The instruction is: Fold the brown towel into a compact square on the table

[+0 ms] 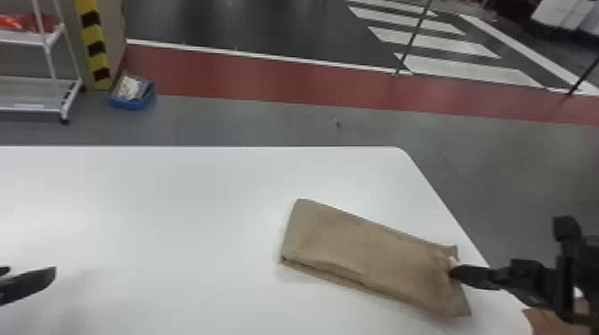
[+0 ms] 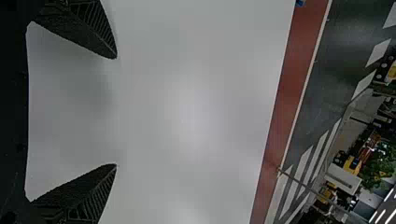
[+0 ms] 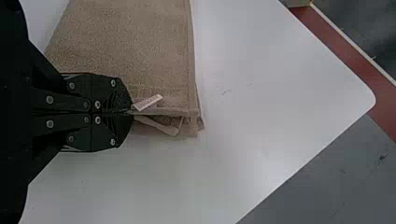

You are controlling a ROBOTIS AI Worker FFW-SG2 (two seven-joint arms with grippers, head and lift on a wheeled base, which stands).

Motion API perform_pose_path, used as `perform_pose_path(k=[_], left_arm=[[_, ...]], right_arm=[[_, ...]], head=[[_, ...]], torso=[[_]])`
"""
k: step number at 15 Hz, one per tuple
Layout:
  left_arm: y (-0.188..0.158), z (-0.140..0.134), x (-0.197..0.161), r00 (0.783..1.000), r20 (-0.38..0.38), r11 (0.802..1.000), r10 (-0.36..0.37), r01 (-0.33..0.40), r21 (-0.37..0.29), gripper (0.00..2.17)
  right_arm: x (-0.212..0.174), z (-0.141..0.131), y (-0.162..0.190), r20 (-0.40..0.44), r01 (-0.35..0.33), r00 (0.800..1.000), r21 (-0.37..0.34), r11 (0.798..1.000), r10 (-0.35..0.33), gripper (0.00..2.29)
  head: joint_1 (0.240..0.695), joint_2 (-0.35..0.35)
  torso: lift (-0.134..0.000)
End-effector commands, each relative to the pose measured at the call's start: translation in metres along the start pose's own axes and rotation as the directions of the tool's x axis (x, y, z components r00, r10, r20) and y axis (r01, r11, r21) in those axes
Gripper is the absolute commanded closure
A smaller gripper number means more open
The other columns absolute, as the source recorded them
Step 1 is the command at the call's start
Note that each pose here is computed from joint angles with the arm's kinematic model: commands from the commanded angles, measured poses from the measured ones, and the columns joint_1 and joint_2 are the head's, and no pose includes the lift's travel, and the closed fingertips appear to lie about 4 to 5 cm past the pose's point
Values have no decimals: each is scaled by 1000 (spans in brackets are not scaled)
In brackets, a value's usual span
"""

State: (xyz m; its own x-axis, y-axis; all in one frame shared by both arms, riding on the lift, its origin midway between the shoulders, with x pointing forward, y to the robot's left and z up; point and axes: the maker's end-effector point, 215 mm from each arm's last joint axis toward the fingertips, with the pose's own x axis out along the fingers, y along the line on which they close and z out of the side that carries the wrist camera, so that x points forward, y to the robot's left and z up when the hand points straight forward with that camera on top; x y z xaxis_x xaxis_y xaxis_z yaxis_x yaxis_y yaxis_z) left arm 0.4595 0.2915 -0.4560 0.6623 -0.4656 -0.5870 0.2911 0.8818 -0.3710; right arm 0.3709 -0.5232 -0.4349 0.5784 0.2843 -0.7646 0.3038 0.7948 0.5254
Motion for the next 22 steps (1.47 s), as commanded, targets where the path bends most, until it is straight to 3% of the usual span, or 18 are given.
perform_pose_path(k=[1, 5, 6, 7, 8, 9, 18, 22], left_arm=[[-3, -2, 2, 1000, -4, 1000, -6, 6, -1, 46], [1, -1, -1, 1000, -1, 1000, 2, -2, -2, 46], [1, -2, -1, 1000, -2, 1000, 2, -2, -3, 46], [3, -4, -1, 1000, -4, 1000, 4, -4, -7, 46], [5, -4, 0, 1000, -3, 1000, 5, -5, -4, 46], [5, -1, 1, 1000, 6, 1000, 3, -3, 10, 46], [9, 2, 8, 1000, 7, 1000, 1, -1, 9, 46], [15, 0, 7, 1000, 3, 1000, 9, -9, 13, 46]], right_arm=[[3, 9, 3, 4, -12, 1000, 34, 999, 12, 1511], [-14, 35, 26, 75, -53, 996, -21, 998, 54, 1507], [-19, 41, 26, 87, -46, 995, -30, 999, 48, 1420], [-22, 42, 26, 88, -51, 995, -34, 998, 54, 606], [-24, 35, 21, 80, -48, 996, -28, 998, 50, 73], [-23, 22, 12, 56, -36, 998, -21, 999, 37, 2], [12, -24, -16, -59, 41, 998, 42, 998, -38, 83], [30, -25, -3, -69, 19, 997, 56, 998, -15, 316]], head=[[695, -306], [695, -307], [695, -304], [695, -302], [695, -302], [695, -303], [695, -321], [695, -294]], torso=[[-124], [-124], [-124], [-124], [-124], [-124], [-124], [-124]])
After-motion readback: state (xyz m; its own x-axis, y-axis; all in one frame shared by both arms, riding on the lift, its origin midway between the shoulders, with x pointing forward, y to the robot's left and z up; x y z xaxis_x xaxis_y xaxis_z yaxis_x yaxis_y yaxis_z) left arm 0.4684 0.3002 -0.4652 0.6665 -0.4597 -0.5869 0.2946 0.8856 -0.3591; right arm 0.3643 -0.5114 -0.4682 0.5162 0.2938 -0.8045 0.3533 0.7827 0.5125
